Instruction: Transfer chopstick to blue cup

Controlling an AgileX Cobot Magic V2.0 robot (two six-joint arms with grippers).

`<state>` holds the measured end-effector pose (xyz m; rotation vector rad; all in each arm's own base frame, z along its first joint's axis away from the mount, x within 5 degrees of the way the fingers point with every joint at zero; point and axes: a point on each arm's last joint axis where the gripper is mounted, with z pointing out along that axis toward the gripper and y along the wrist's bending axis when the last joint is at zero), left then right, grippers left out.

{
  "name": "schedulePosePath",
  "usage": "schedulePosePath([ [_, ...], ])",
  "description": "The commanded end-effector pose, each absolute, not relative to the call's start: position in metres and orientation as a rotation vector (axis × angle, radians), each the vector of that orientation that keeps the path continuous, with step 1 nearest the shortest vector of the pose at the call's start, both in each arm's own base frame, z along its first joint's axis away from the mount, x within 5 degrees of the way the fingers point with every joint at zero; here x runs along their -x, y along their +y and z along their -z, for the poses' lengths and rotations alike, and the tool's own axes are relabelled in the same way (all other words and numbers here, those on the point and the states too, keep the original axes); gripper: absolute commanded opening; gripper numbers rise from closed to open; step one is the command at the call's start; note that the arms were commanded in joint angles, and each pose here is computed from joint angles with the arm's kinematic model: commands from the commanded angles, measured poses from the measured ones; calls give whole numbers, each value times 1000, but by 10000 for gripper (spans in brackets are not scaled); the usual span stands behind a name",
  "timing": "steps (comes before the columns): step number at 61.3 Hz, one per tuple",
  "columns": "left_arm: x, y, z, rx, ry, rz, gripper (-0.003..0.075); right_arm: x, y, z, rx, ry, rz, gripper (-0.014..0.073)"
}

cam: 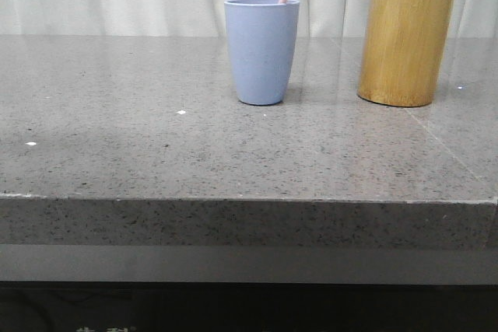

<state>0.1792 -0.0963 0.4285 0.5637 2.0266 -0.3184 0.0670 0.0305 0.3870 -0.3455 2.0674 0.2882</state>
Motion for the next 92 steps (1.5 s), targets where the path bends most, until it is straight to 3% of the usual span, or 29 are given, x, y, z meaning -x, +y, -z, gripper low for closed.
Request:
schedulePosePath([
  [1,-172,-79,-439,-453,1871,299,-19,-69,31,-399,330,1979,-298,-66],
  [22,-99,-20,-350,-170,1646,149,-19,-69,31,-399,330,1979,-298,-66],
  [39,-60,-6,-256,-6,1501,138,-19,-69,31,-399,330,1979,-298,-66],
  [49,-53,-2,-220,38,1450,111,-19,-69,31,-399,330,1979,-298,-66],
  [92,-54,-1,-214,68,1422,135,-19,-69,31,-399,330,1979,-298,-66],
])
